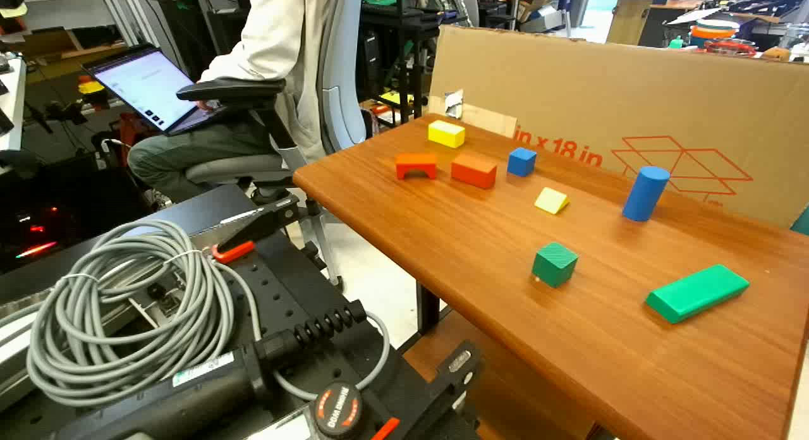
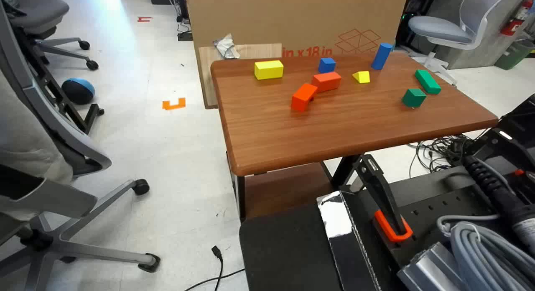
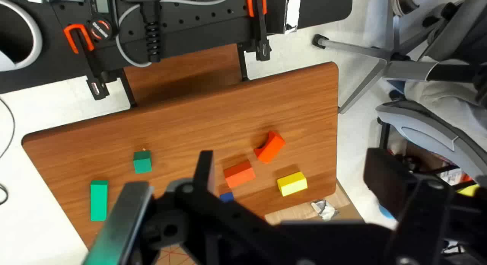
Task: Put the two orange blocks on the yellow block on the right and then put a blue block on the orange block
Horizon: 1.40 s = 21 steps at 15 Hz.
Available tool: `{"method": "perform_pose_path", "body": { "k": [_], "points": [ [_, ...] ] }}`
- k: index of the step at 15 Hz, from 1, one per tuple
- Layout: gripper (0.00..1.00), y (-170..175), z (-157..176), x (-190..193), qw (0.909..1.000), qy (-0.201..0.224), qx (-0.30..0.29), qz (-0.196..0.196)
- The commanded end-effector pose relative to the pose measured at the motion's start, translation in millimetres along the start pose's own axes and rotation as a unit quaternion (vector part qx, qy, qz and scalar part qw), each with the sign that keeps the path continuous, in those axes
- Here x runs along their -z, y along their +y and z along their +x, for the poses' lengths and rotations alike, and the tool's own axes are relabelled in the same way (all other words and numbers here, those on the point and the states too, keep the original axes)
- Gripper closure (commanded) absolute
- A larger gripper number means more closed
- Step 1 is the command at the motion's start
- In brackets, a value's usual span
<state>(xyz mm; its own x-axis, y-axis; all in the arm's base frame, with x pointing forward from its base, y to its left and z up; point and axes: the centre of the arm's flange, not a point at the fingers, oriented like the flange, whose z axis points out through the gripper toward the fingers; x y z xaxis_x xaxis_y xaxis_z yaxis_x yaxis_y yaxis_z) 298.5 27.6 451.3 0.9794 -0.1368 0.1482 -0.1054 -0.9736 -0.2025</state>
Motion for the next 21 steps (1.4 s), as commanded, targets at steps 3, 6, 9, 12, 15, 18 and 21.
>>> {"method": "perform_pose_path", "body": {
  "k": [3, 6, 9, 12, 15, 18, 21],
  "points": [
    [0.0, 3.3, -5.3, -12.5, 0.9999, -0.015, -0.003, -0.003],
    [0.0, 3.5, -5.3, -13.3, 0.9999, -0.016, -0.003, -0.003],
    [0.0, 3.5, -5.3, -13.3, 0.9999, -0.016, -0.003, -0.003],
    [0.0, 3.5, -5.3, -13.3, 0.9999, -0.016, -0.003, -0.003],
    [0.0, 3.5, -5.3, -13.3, 0.9999, -0.016, -0.003, -0.003],
    [0.0, 3.5, -5.3, -13.3, 0.9999, -0.016, -0.003, -0.003],
    [0.0, 3.5, -5.3, -13.3, 0.9999, -0.016, -0.003, -0.003]
  ]
}}
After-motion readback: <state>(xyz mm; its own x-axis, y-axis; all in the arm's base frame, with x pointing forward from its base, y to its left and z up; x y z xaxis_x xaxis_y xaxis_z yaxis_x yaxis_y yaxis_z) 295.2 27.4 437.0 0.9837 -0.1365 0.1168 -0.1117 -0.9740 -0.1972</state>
